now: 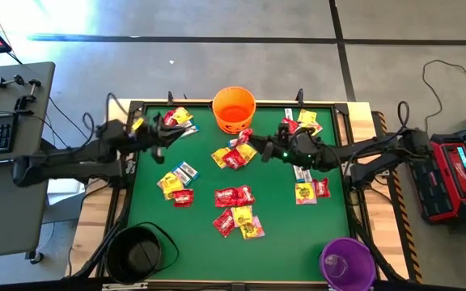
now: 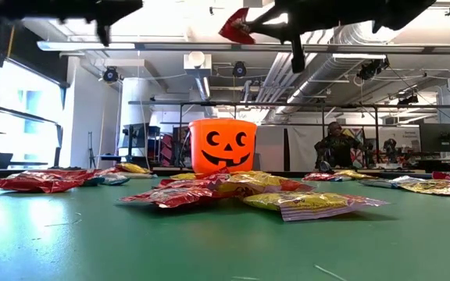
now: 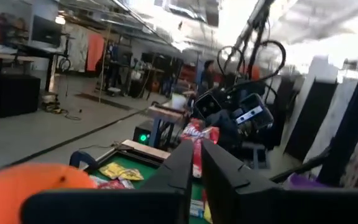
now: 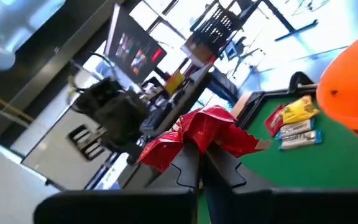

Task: Sort candy by brand, put in halloween buckets
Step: Put the red candy into the black bucket

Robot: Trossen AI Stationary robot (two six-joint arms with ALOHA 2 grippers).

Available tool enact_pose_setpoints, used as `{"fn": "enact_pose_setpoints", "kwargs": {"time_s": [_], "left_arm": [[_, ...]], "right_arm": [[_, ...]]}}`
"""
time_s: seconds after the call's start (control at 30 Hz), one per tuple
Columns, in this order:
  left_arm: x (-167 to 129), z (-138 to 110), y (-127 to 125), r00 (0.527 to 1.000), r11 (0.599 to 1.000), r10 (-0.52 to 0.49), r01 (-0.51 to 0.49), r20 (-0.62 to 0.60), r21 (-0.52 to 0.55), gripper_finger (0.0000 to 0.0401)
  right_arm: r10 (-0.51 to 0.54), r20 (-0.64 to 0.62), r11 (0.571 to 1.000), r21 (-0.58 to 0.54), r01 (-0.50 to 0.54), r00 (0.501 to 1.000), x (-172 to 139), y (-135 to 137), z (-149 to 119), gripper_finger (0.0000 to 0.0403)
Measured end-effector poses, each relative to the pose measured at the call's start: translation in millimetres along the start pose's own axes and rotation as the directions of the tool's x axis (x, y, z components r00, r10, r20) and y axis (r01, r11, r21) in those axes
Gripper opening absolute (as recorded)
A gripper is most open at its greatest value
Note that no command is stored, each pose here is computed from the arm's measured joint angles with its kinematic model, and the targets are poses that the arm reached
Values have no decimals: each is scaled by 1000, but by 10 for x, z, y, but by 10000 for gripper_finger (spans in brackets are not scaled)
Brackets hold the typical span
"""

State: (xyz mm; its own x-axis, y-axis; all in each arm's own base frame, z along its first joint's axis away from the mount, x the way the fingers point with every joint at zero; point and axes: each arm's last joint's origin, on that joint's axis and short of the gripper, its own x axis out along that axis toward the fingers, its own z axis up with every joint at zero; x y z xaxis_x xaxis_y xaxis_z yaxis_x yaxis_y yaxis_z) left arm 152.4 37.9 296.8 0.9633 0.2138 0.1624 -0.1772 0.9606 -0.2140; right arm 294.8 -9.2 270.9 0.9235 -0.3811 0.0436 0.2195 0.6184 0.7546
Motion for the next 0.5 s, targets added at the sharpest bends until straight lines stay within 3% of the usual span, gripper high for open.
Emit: {"fn": "enact_pose_setpoints", "kwargs": {"time_s": [0.27,0.5], "left_arm": [[630,108,-123,984,976,7,31,-180,213,106],[1033,82,-254,971,926,84,8,-226,377,166]], "right_arm": [[-24,92,997,77,17,995,-2,18,49,0],[-48,127,996,84,37,991,-4,15,62,0]]}}
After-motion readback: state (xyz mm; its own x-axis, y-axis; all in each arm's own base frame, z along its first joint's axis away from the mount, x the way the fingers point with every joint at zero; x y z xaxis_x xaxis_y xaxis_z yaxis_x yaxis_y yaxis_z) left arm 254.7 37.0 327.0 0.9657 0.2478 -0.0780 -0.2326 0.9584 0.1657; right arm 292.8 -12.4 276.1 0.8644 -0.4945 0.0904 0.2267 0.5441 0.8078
